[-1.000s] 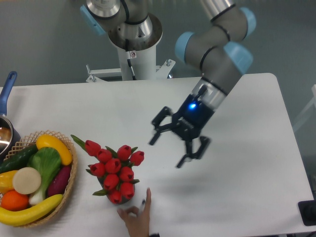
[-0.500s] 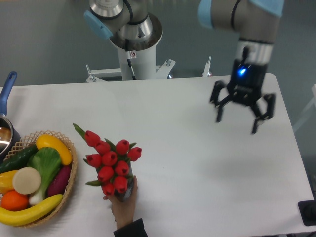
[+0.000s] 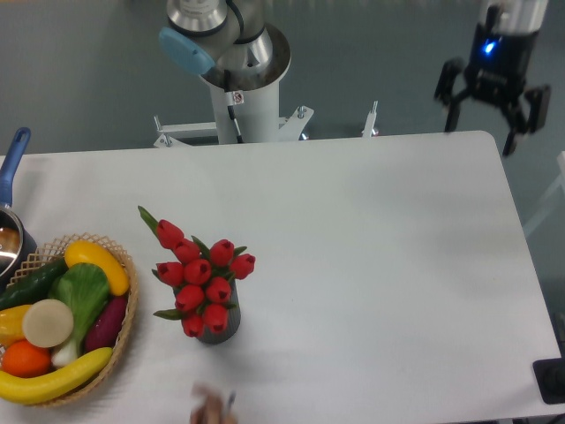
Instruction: Insert the flowers into the vase
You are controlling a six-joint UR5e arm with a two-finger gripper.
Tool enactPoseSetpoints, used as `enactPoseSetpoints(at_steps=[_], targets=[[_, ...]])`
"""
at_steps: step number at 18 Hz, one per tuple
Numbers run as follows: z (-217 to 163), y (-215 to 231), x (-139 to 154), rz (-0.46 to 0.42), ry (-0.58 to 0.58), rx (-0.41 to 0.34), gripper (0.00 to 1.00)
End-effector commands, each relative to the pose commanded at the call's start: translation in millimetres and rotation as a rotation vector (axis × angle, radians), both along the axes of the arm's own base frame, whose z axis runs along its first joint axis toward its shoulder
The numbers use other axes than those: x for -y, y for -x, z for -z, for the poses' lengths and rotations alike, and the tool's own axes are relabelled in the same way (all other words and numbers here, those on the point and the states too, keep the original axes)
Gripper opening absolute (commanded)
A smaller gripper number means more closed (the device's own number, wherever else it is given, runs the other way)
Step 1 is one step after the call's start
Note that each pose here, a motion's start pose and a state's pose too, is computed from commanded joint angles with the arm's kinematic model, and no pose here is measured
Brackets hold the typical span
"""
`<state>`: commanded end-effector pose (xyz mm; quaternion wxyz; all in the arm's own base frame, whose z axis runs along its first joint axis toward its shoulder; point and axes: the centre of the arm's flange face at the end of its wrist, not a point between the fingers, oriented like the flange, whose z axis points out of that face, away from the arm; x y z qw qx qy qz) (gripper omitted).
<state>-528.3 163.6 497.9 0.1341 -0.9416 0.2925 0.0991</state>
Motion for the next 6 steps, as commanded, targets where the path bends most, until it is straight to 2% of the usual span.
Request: enactPoseSetpoints(at_steps=[2,6], targets=[[2.9,1.3,13.8,0.038,0.007,-0.004,1.00],[3.0,1.1,16.6,0.061,0.029,-0.005,1.00]])
